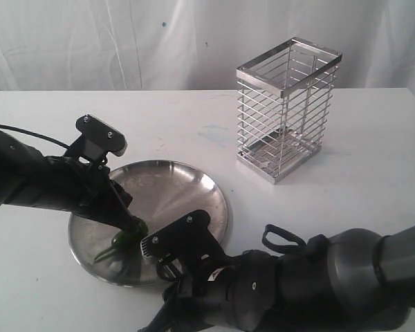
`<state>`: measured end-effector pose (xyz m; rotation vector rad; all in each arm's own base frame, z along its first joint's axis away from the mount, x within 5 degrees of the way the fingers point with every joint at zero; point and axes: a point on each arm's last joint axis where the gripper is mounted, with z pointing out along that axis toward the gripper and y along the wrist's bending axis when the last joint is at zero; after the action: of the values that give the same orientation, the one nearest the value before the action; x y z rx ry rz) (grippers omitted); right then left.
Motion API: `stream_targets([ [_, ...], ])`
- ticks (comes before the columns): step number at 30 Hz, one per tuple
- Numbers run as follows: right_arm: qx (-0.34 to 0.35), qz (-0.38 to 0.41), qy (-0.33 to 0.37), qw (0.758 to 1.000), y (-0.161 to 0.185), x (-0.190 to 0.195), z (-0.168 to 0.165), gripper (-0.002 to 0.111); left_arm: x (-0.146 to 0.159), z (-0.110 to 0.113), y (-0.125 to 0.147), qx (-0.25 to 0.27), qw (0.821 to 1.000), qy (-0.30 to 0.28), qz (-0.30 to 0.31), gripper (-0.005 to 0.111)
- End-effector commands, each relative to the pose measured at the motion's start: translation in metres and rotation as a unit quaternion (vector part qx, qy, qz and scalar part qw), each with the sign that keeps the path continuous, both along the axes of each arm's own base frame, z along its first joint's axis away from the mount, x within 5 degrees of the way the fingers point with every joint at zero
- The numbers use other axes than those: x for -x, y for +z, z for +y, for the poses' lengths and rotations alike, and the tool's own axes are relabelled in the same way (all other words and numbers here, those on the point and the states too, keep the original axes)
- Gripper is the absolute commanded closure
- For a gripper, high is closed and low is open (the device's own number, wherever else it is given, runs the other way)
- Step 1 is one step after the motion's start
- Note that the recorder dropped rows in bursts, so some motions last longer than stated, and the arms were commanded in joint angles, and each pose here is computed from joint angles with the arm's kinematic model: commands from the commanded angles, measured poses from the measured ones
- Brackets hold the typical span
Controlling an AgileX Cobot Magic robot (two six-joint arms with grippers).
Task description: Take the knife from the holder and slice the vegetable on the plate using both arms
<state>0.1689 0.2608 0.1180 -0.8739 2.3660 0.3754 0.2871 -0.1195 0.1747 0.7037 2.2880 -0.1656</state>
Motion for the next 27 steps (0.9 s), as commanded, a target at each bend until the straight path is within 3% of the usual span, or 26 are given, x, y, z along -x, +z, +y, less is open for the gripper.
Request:
stream_targets([
  [1,-0.006,-0.012,0.004,1.0,0.008,-0.001,-0.001,0.071,0.0,-0.002,0.001,0.012,1.0,-0.002,0.008,0.08],
  [17,-0.03,-0.025,-0.012,0.999,0.025,-0.018,-0.005,0.071,0.001,-0.002,0.001,0.013,1.0,-0.002,0.009,0.08],
  [27,-0.048,-0.032,0.015,0.998,0.041,-0.029,0.007,0.071,0.001,-0.002,0.001,0.015,1.0,-0.003,0.011,0.08],
])
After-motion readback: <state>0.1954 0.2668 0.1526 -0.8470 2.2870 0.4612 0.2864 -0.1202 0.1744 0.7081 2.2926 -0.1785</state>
